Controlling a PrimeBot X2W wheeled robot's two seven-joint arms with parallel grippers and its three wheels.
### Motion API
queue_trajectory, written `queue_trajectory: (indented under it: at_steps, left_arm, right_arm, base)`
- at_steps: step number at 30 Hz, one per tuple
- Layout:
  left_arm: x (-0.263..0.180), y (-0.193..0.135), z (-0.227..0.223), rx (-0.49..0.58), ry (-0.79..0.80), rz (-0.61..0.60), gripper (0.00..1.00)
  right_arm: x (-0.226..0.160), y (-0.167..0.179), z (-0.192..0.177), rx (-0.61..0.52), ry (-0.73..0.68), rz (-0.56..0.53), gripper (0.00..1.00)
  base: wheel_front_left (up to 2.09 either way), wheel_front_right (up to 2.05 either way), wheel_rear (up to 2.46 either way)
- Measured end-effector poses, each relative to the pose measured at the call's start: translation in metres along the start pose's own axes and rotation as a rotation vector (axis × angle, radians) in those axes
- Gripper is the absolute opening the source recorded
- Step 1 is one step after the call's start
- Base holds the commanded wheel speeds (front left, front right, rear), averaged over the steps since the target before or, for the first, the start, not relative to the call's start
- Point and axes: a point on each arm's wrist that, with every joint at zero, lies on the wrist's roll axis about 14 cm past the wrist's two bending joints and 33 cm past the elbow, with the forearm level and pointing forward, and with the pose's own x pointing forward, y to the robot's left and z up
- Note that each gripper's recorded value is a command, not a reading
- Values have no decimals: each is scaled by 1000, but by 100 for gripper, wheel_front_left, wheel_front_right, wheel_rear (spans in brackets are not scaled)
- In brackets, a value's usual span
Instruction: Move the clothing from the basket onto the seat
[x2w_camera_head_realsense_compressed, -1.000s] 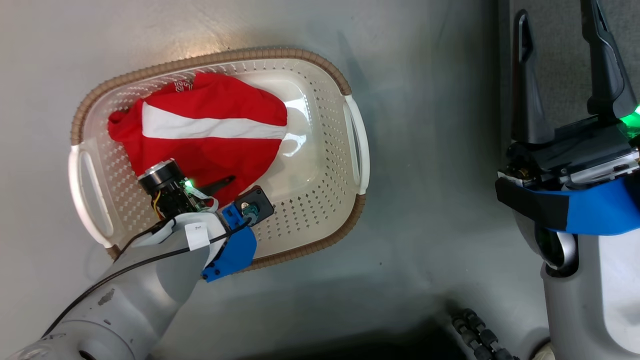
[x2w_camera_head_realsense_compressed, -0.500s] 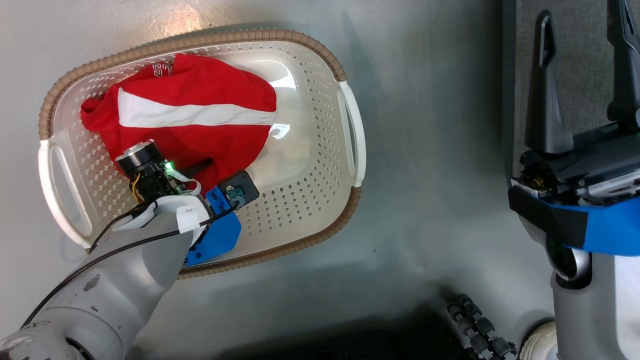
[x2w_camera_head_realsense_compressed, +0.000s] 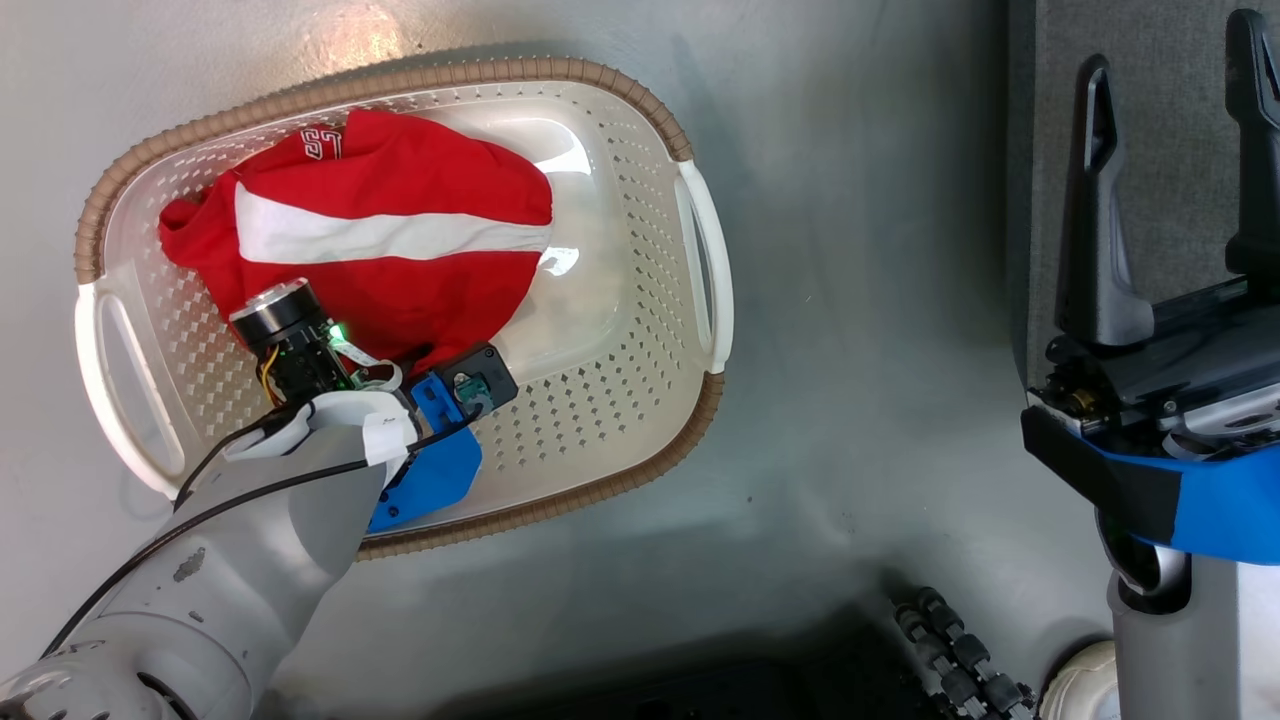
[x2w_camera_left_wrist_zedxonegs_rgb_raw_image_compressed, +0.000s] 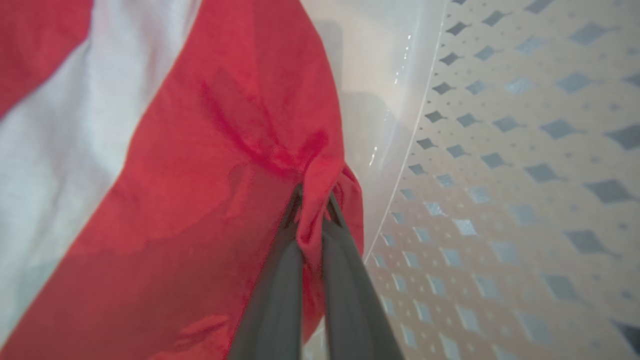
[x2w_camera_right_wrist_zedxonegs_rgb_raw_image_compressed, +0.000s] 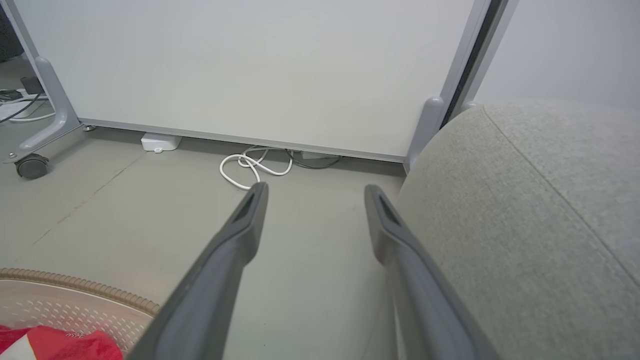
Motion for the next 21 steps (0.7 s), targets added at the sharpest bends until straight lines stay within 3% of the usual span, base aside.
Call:
queue_trajectory:
  at_steps: [10,21]
  left_arm:
    - [-6,20,28,-84,-110,44,0]
    - [-47,23,71,-77,-274,105,0]
  right_arm:
    - [9,2,8,22,-37,4,100]
    - [14,4,48,51,-114,6,100]
  base:
    - [0,0,0]
    - [0,0,0]
